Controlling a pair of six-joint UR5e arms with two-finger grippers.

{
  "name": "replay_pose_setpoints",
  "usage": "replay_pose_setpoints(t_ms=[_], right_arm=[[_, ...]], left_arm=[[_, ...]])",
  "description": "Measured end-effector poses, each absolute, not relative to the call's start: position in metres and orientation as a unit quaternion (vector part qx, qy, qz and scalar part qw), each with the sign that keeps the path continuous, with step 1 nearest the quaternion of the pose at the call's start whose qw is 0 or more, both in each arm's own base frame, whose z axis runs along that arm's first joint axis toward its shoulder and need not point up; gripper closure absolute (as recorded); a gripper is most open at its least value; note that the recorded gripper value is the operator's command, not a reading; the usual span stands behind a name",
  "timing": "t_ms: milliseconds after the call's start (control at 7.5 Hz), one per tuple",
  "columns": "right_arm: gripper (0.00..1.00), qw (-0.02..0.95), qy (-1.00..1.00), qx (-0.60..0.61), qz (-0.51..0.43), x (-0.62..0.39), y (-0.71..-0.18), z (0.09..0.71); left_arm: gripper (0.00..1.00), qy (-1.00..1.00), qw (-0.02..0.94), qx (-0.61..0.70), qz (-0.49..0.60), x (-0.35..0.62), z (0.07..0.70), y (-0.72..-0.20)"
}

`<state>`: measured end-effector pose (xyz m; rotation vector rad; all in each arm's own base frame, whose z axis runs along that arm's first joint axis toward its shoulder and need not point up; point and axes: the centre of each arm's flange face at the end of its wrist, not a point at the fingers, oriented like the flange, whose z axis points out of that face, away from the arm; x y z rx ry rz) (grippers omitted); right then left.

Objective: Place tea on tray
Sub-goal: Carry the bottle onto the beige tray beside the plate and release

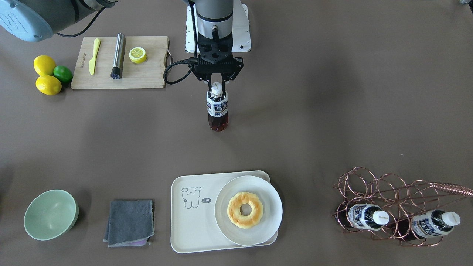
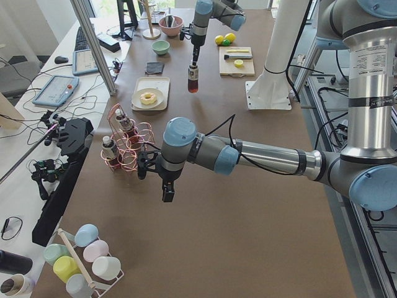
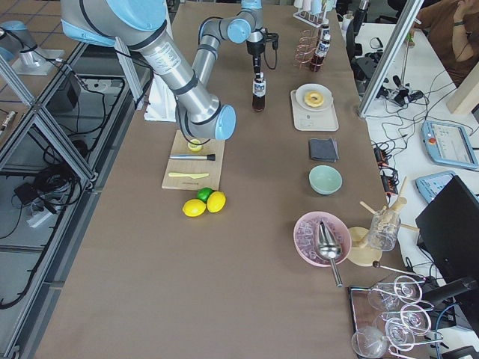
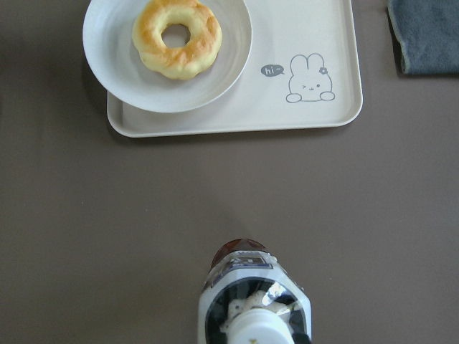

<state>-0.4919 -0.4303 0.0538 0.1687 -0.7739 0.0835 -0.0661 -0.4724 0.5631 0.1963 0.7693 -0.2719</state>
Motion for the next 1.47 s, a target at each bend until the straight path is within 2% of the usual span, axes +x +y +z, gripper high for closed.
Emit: replay_pose_setpoints(t_ms=[133, 533, 933, 1067, 1467], right_arm=[[1.00, 0.918, -0.385, 0.085, 0.047, -0.472, -0.446, 0.047], [1.00, 0.913, -0.397, 0.084, 0.035, -0.400, -0.542, 0.035], [1.00, 0.915, -0.392, 0.096, 0.024, -0.388, -0.668, 0.075], [1.00, 0.918, -0.384, 0.098, 0.015, -0.386, -0.695, 0.084], [1.00, 0.923, -0.373, 0.095, -0.004, -0.407, -0.712, 0.110]], left_arm=[[0.03, 0.374, 0.913, 0.095, -0.132, -0.066, 0.563, -0.472], [0.03, 0.374, 0.913, 0.096, -0.132, -0.066, 0.562, -0.472], [0.03, 0.374, 0.913, 0.098, -0.130, -0.065, 0.560, -0.478], [0.03, 0.374, 0.913, 0.098, -0.130, -0.064, 0.559, -0.479], [0.03, 0.375, 0.913, 0.101, -0.129, -0.064, 0.554, -0.486]])
